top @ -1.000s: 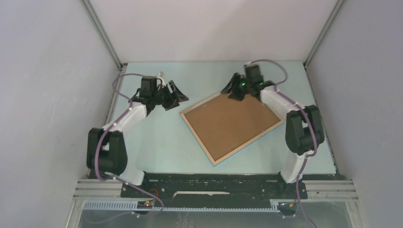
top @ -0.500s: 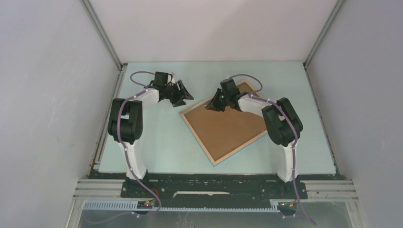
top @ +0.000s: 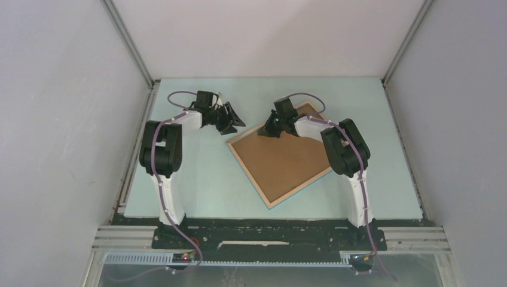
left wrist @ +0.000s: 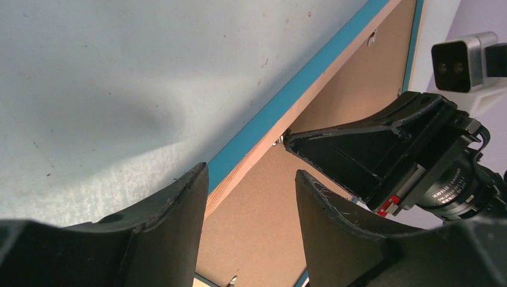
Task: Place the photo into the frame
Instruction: Install the photo frame at the center of the board.
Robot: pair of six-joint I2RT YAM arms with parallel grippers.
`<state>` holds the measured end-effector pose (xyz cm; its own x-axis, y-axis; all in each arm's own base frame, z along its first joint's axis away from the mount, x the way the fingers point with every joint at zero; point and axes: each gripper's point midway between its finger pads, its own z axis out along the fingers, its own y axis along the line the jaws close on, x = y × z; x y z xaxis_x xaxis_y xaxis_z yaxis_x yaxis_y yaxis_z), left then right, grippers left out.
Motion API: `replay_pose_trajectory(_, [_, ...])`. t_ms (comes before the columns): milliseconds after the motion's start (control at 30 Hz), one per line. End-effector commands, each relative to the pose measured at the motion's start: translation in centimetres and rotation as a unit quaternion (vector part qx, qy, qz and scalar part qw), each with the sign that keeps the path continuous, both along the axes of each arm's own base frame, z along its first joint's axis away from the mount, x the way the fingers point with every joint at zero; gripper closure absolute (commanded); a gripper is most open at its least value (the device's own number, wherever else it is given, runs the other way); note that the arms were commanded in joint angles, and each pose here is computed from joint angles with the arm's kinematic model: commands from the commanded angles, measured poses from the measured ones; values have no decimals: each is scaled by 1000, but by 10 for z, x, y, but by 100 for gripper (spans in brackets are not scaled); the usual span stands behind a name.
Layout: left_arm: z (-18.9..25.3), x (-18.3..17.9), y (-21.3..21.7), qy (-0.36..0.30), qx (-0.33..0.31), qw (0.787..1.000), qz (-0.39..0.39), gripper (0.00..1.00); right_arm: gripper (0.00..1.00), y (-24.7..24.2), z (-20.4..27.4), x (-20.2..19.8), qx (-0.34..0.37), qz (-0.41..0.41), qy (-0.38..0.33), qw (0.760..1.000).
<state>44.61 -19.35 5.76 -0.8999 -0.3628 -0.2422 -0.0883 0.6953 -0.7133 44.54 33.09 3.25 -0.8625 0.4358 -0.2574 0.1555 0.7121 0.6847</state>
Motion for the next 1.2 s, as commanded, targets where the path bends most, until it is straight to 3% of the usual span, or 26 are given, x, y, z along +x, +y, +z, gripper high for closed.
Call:
replay_pose_trajectory(0, [10, 7, -5, -13, -21, 1000, -4, 40, 99, -3, -5, 15, -8, -15, -4, 1000])
replay_pose_trajectory(333, [14, 5, -7, -14, -27, 1000, -5, 41, 99, 8, -8, 25, 6, -10, -3, 1000])
replay_pose_trajectory(600, [15, 3, -12, -15, -31, 999, -10, 41, 99, 24, 17, 25, 56, 23, -25, 998])
replay_pose_trajectory(767, [14, 1, -12, -15, -31, 999, -11, 41, 91, 26, 52, 32, 111, 37, -51, 992])
replay_pose_trajectory(1000, [16, 0, -11, -17, -32, 999, -11, 40, 88, -25, 97, 27, 77, 11, -66, 995])
replay_pose_trajectory(1167, [17, 0, -11, -18, -33, 999, -12, 40, 78, -104, 113, 5, 13, -39, -78, 996])
